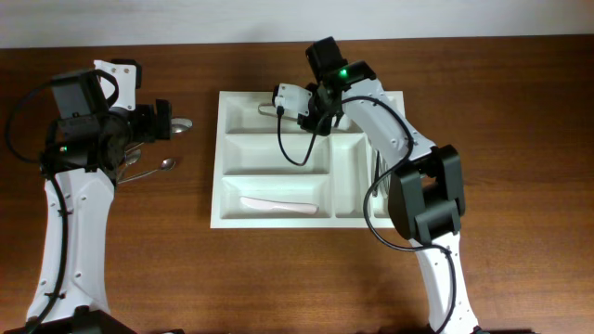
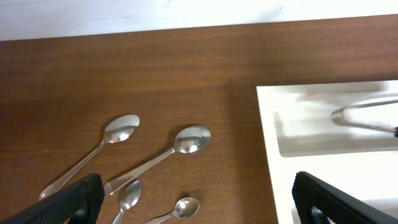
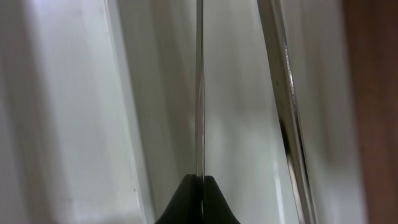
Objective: Pack container
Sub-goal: 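Carry the tongs into the tray's top long compartment and release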
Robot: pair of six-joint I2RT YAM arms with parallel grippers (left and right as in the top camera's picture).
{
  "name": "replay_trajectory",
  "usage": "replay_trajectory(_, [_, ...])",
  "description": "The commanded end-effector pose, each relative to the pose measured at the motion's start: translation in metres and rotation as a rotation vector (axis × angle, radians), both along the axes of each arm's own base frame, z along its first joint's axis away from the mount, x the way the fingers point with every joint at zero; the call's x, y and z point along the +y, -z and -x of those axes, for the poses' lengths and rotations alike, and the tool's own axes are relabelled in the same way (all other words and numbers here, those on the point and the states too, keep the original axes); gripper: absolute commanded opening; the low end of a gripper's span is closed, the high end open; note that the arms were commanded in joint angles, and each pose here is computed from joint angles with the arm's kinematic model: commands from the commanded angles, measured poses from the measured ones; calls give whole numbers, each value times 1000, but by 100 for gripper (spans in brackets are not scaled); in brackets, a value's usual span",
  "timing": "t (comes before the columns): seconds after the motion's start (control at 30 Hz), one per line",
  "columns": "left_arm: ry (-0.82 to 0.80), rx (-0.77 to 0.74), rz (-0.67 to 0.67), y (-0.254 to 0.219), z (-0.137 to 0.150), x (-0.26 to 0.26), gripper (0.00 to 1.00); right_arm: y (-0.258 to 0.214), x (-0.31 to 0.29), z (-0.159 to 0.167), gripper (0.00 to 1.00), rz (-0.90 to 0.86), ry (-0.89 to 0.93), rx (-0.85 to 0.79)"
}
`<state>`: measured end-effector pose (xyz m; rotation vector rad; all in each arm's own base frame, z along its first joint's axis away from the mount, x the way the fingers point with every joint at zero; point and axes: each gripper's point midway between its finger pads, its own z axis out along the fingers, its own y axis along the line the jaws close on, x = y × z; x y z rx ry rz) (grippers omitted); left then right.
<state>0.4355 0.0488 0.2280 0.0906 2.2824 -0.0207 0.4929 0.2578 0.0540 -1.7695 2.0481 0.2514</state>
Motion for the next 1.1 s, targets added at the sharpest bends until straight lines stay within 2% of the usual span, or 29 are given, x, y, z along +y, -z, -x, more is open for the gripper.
replay_trajectory(0.0, [2,-15,-19,-7,-3,3,99,4,13,7,4,-23,-33,18])
replay_trajectory(0.4, [2,-15,-19,-7,-3,3,99,9,13,5,5,-31,-9,24])
replay_trajectory(0.43, [2,-15,-19,-7,-3,3,99,9,14,5,15,-33,-10,27])
replay_trajectory(0.47, [2,-15,-19,-7,-3,3,99,9,14,5,34,-33,-10,27])
replay_trajectory(0.5, [2,-15,-19,-7,-3,3,99,9,14,5,41,-33,-10,27])
replay_trajectory(0.63, [2,-15,-19,-7,-3,3,99,8,14,4,49,-44,36,45])
replay_trajectory(0.7, [2,-15,-19,-7,-3,3,99,1,14,3,49,-60,85,56])
replay_trajectory(0.8, [2,-15,-19,-7,-3,3,99,-34,14,-6,50,-114,189,41])
replay_trajectory(0.97, [2,-15,-19,-7,-3,3,99,-133,-7,-22,59,-229,356,-48])
replay_trajectory(1.07, [2,-15,-19,-7,-3,3,99,-189,-40,-30,63,-274,482,-120])
